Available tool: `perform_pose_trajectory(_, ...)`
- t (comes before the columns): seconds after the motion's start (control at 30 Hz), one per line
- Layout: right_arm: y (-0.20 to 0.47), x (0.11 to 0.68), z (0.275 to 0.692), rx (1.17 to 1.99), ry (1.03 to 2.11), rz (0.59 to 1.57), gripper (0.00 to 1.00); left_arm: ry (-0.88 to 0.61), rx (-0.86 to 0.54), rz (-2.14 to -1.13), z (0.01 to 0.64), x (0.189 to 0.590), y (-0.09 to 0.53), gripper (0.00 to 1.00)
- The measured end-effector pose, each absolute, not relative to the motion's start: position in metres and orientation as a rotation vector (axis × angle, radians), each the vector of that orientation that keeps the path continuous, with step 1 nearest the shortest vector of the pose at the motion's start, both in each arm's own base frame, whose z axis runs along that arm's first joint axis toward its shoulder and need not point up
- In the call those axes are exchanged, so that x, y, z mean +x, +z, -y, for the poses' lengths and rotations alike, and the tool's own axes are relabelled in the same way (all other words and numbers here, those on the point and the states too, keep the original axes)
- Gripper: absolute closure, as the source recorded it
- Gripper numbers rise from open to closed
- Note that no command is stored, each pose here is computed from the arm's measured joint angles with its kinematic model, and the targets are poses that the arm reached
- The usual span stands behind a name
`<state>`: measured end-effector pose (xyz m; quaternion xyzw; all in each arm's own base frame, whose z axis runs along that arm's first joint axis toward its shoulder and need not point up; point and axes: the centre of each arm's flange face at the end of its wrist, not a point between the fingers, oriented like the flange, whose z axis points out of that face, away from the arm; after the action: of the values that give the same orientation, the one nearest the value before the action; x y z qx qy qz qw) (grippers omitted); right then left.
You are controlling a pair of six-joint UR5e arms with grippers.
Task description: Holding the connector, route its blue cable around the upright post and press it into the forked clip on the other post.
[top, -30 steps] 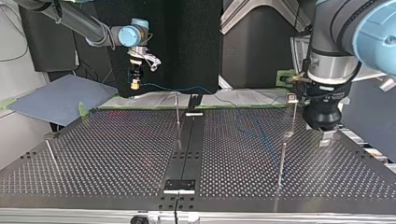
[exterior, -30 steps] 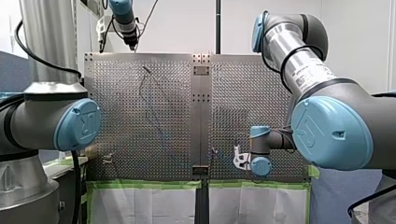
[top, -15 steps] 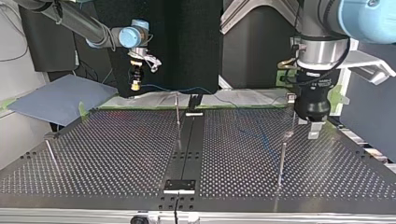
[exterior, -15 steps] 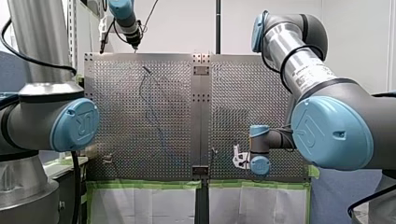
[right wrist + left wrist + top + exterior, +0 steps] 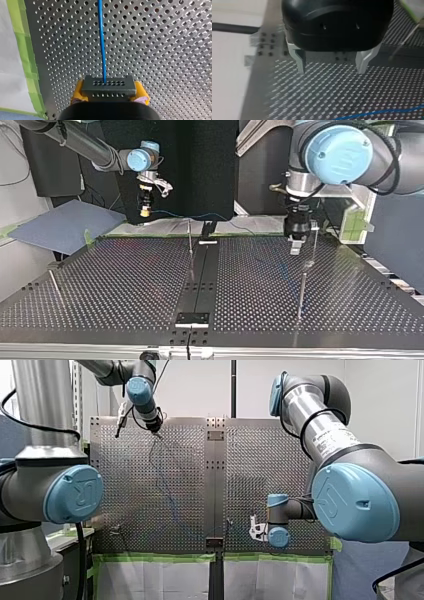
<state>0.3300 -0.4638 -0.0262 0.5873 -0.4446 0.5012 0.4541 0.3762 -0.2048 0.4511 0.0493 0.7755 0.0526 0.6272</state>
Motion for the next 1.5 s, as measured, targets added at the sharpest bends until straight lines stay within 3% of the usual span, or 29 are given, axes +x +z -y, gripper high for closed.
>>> perform_pose_trajectory(0.23, -0.027, 0.329, 0.464, 1.454, 1.233, 1.099, 0.71, 0.177, 0.197, -1.802, 0.228, 0.381, 0.413, 0.01)
perform_pose_trajectory(0.73, -0.027, 0.331, 0.462, 1.459, 1.236, 1.098, 0.71, 0.242, 0.365, -1.75, 0.286, 0.4, 0.373, 0.01)
perform_pose_trajectory(1.2, -0.027, 0.331, 0.462, 1.462, 1.237, 1.097, 0.71, 0.395, 0.284, -1.647, 0.272, 0.431, 0.384, 0.01)
perform_pose_trajectory(1.5, -0.027, 0.331, 0.462, 1.465, 1.234, 1.099, 0.71, 0.355, 0.229, -1.588, 0.272, 0.441, 0.39, 0.01)
